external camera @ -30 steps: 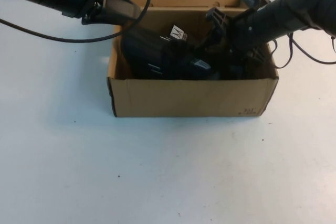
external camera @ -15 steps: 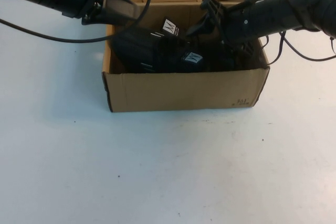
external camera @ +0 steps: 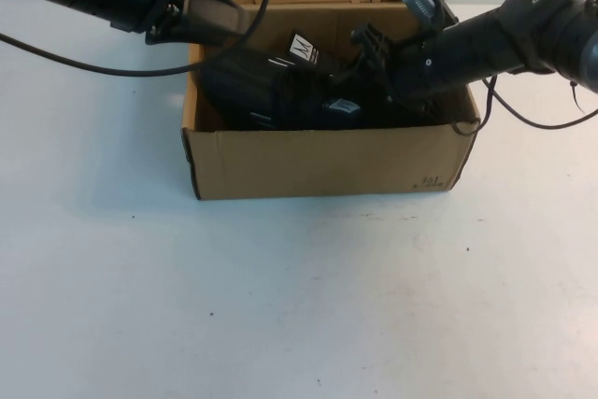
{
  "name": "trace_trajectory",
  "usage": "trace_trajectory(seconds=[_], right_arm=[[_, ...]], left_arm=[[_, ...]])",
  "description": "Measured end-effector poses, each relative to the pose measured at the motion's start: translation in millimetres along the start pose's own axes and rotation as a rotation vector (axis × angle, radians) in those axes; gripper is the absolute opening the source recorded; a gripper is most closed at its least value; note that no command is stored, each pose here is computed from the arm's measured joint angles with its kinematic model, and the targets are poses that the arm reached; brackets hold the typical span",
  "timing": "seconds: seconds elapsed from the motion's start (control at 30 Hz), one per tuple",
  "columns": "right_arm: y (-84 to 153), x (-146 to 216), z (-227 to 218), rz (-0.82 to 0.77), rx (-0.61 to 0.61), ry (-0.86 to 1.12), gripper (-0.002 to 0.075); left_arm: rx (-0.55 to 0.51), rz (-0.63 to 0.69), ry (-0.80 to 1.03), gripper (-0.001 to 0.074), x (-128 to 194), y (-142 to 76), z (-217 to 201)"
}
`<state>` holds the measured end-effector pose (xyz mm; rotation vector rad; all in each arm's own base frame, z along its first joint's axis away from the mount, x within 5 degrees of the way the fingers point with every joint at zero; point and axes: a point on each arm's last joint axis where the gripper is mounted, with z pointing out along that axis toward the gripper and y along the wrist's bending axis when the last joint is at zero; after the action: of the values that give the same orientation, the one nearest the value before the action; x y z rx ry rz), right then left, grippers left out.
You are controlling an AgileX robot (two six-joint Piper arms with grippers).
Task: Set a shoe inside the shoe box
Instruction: Place the shoe in the shoe box
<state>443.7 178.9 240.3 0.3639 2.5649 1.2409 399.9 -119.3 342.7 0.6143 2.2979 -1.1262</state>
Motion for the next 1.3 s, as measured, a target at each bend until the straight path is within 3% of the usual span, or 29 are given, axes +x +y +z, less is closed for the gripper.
trace_trajectory(seconds=[0.3, 0.63, 0.73, 0.87, 0.93, 1.3], right_arm=[[10.2, -3.0, 4.7, -0.036, -0.169, -0.021, 0.0376], [-2.5, -3.9, 21.6, -0.025, -0.189, 0.003, 0.0297], [-2.3, -4.0, 21.7, -0.029, -0.192, 0.002, 0.0242], [-2.5, -3.0, 22.2, -0.059, -0.196, 0.012, 0.0065], [-2.5, -2.6, 22.1, -0.068, -0.197, 0.015, 0.0022], [8.2, -3.0, 18.6, -0.144, -0.272, 0.038, 0.0004]], left_arm=[[0.001, 0.0, 0.001, 0.0298, 0.1, 0.0, 0.0], [0.003, 0.0, 0.005, 0.0298, 0.4, -0.3, 0.0], [-0.001, 0.002, 0.007, 0.0298, 0.7, 0.1, 0.0], [-0.014, 0.008, 0.017, 0.0298, 1.5, 1.3, 0.0], [-0.019, 0.01, 0.02, 0.0298, 1.8, 1.7, 0.0], [-0.021, 0.011, 0.022, 0.0298, 2.0, 1.9, 0.0]])
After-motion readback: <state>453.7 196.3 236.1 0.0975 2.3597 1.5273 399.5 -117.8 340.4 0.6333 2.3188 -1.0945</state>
